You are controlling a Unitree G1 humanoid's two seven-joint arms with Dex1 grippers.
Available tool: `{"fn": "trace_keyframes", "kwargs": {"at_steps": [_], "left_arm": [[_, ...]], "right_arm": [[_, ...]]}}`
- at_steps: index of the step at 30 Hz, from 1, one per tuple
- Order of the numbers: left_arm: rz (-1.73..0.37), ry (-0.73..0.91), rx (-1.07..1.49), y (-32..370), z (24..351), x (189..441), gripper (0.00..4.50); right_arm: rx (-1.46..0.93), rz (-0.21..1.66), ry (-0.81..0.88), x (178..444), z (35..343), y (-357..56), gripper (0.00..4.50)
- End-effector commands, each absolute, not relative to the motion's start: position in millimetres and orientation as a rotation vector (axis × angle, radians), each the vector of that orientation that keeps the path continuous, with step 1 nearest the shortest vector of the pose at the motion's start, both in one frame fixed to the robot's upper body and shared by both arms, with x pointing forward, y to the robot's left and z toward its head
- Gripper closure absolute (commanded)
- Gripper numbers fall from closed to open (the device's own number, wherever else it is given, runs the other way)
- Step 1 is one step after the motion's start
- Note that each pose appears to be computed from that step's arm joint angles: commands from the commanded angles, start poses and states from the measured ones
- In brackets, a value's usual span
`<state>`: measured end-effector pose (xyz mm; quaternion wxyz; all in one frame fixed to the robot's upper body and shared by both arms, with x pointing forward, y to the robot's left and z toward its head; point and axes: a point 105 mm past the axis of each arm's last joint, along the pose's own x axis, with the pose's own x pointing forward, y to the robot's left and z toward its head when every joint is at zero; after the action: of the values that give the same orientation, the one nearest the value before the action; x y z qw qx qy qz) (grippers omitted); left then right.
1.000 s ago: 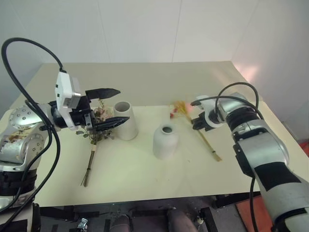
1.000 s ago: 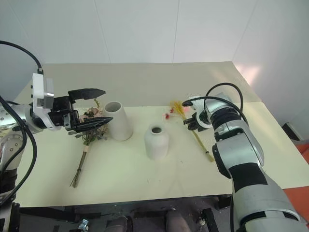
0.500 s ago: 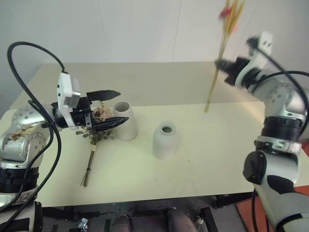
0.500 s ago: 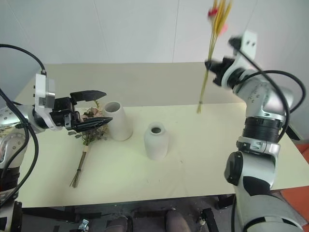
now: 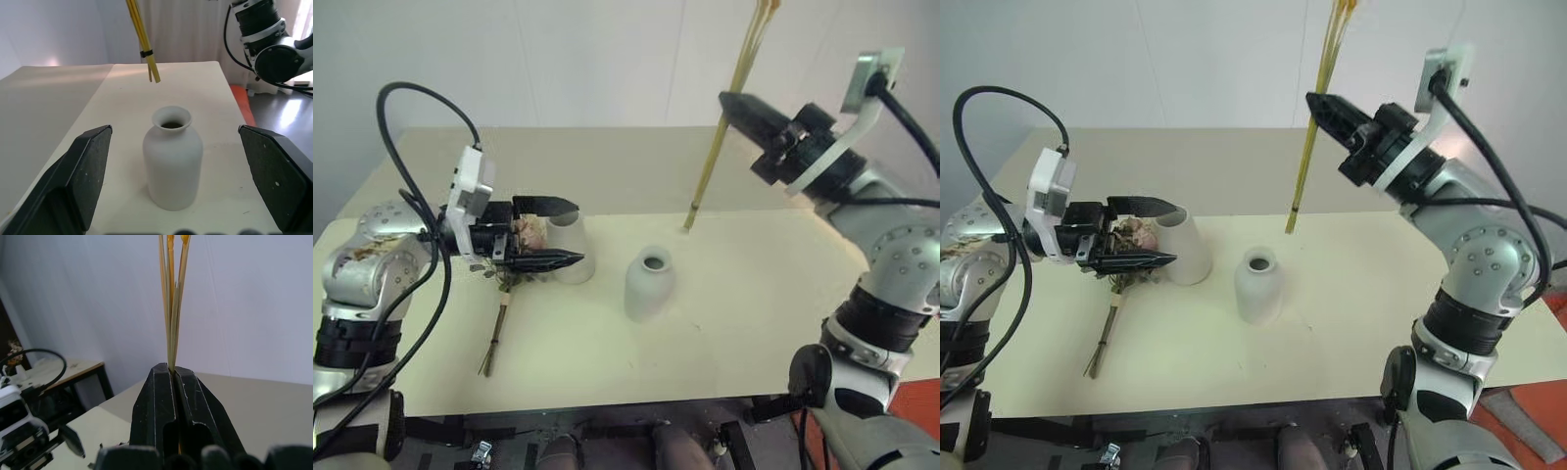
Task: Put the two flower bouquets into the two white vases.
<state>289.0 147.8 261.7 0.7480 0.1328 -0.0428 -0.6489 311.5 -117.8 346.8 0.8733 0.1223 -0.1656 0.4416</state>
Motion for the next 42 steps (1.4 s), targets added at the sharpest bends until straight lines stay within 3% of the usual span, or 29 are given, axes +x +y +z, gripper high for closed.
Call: {"fn": "trace_keyframes", "kwargs": {"at_steps": [1,7,21,29,39,40,42], "left_arm": [[-1.443,-0.103,0.331,148,269,285,0.00],[-1.440,-0.096,0.337,149,268,283,0.00],[-1.407,-0.088,0.348,154,269,279,0.00],[-1.400,-0.088,0.351,155,269,280,0.00],[-1.365,-0.075,0.344,158,265,284,0.00],[-1.360,-0.073,0.345,158,265,284,0.00],[-1.350,-0.072,0.346,160,264,285,0.00]], "right_arm": [[0.226,1.016,-0.412,291,356,-101,4.48],[0.226,1.064,-0.404,286,346,-88,4.48],[0.210,1.027,-0.387,302,314,-81,4.48],[0.219,1.033,-0.400,302,316,-81,4.48],[0.136,1.034,-0.333,298,271,-73,4.48],[0.130,1.031,-0.335,298,269,-73,3.96],[0.124,1.030,-0.340,297,267,-76,3.50]]}}
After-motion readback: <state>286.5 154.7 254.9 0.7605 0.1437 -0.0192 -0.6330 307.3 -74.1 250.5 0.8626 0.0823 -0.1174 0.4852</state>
